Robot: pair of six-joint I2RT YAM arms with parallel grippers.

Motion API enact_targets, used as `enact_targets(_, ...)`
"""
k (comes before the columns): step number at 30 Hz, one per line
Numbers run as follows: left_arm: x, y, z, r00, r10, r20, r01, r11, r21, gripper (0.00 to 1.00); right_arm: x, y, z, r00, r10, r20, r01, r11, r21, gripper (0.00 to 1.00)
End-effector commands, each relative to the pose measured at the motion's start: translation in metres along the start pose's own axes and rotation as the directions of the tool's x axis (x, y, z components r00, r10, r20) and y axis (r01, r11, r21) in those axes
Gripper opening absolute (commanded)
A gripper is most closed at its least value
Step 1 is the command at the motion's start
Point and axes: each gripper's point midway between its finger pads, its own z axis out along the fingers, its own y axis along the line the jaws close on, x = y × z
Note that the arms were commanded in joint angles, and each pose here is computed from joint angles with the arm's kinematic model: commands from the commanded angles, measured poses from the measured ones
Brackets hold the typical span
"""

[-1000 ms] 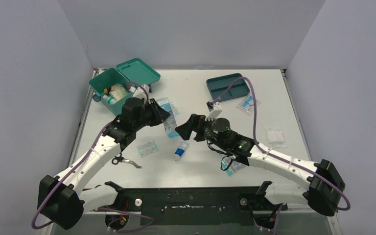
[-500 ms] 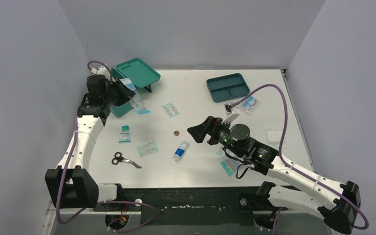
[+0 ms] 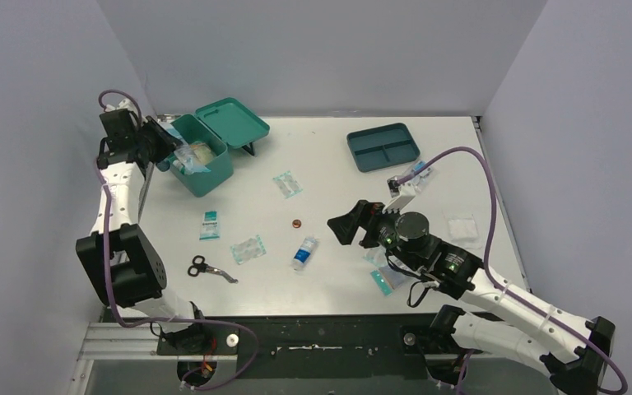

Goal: Organize the medicine kit
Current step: Place the medical item at the medicine box.

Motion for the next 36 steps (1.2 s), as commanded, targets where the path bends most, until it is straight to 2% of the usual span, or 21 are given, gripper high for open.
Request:
enact_targets(1, -0.041, -0.013, 0.004, 0.996, 0.007, 0.087, -0.012, 0.998, 0.058, 0.19, -0.02, 0.01, -0.002, 0.998, -0.004, 0.06, 0.004, 1.0, -0.002, 1.0)
enact_targets(6, -0.059, -0.009, 0.025, 0.99, -0.058, 0.128, 0.048, 0.996, 0.079, 0.19, -0.022, 0.012, 0.004, 0.999, -0.022, 0.048, 0.022, 1.0, 0.009, 1.0)
enact_targets(18, -0.062, 0.004, 0.081, 0.99, -0.119, 0.08, 0.111, 0.989, 0.101, 0.19, -0.026, 0.013, 0.009, 0.998, -0.022, 0.057, 0.02, 1.0, 0.024, 1.0)
enact_targets(31, -0.03, 0.004, 0.108, 0.988, -0.151, 0.02, 0.149, 0.984, 0.099, 0.19, -0.026, 0.008, 0.006, 0.997, -0.032, 0.067, 0.03, 0.999, 0.038, 1.0)
enact_targets(36, -0.03, 0.005, 0.117, 0.987, -0.156, 0.032, 0.152, 0.984, 0.093, 0.19, -0.031, 0.01, 0.005, 0.996, -0.056, 0.069, 0.053, 0.998, 0.042, 1.0)
